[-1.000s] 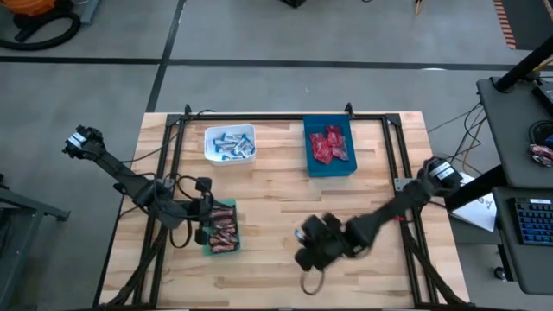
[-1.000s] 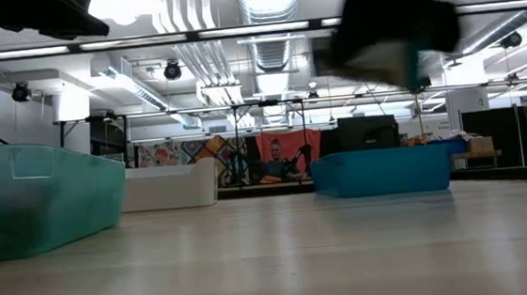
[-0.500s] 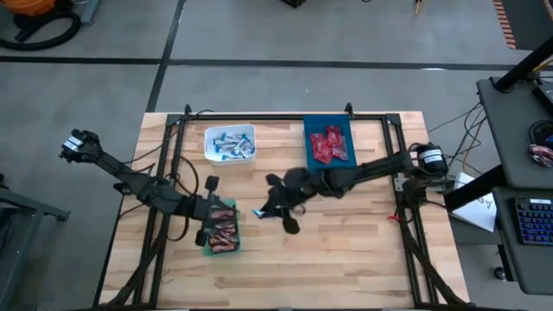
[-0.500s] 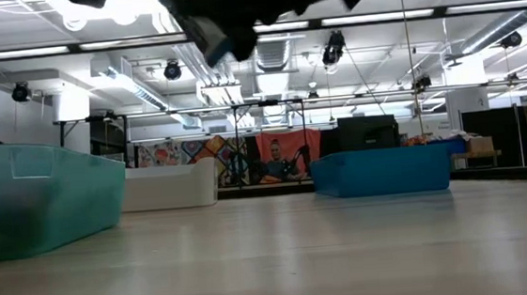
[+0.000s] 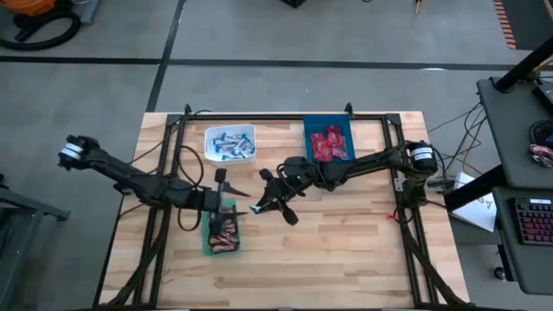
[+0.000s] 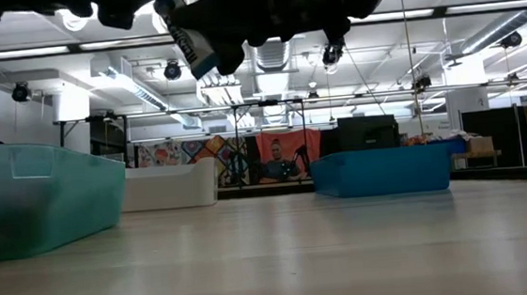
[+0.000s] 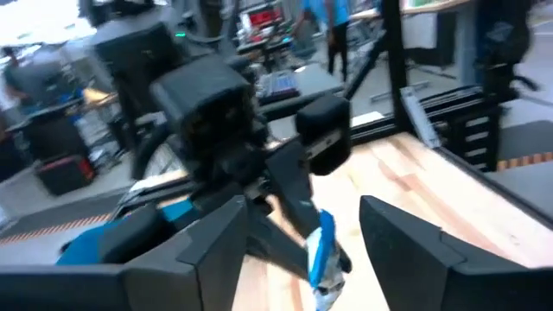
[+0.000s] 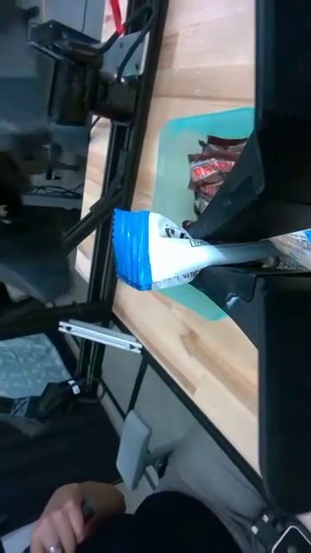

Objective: Sort candy
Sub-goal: Put the white chocolate bar into the white bin

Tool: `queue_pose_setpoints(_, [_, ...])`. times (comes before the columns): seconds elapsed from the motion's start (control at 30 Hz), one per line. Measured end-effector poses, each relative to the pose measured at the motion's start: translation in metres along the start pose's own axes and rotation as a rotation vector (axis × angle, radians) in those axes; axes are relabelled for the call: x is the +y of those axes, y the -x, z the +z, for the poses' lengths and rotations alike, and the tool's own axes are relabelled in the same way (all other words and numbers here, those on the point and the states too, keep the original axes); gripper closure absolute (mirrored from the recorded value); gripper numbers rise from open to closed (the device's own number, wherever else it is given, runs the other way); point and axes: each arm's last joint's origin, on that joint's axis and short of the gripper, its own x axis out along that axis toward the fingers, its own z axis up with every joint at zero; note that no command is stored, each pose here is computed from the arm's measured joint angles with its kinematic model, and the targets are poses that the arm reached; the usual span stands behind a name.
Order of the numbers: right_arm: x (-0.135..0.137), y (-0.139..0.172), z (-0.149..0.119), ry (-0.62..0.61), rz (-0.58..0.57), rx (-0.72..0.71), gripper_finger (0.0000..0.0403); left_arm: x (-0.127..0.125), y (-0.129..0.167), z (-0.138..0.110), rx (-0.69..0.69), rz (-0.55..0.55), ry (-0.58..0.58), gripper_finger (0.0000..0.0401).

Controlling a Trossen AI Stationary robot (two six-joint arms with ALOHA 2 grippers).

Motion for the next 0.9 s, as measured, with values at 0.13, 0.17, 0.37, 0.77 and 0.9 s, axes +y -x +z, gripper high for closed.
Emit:
queue_pose_setpoints(0.13, [0.000, 0.000, 0.000, 0.000, 0.003, 0.000, 0.0370, 0.002, -0.009, -0.008, 0.007, -0.016, -0.012, 0.0188])
queue_pose_setpoints(0.17, [0.000, 0.000, 0.000, 0.000, 0.002, -0.001, 0.0370, 0.002, -0.011, -0.008, 0.009, -0.010, -0.012, 0.0190])
queue_pose_setpoints(0.37, [0.000, 0.000, 0.001, 0.000, 0.002, -0.001, 0.0370, 0.003, -0.019, -0.017, 0.044, -0.047, -0.032, 0.0236])
queue_pose_setpoints(0.77, [-0.004, 0.002, 0.001, -0.115, -0.020, -0.007, 0.0333, 0.004, -0.017, -0.013, 0.019, -0.041, -0.046, 0.0391])
queue_pose_setpoints(0.9, [-0.011, 0.006, 0.000, -0.155, -0.040, 0.002, 0.0289, 0.007, -0.013, -0.009, 0.012, -0.010, -0.047, 0.0399])
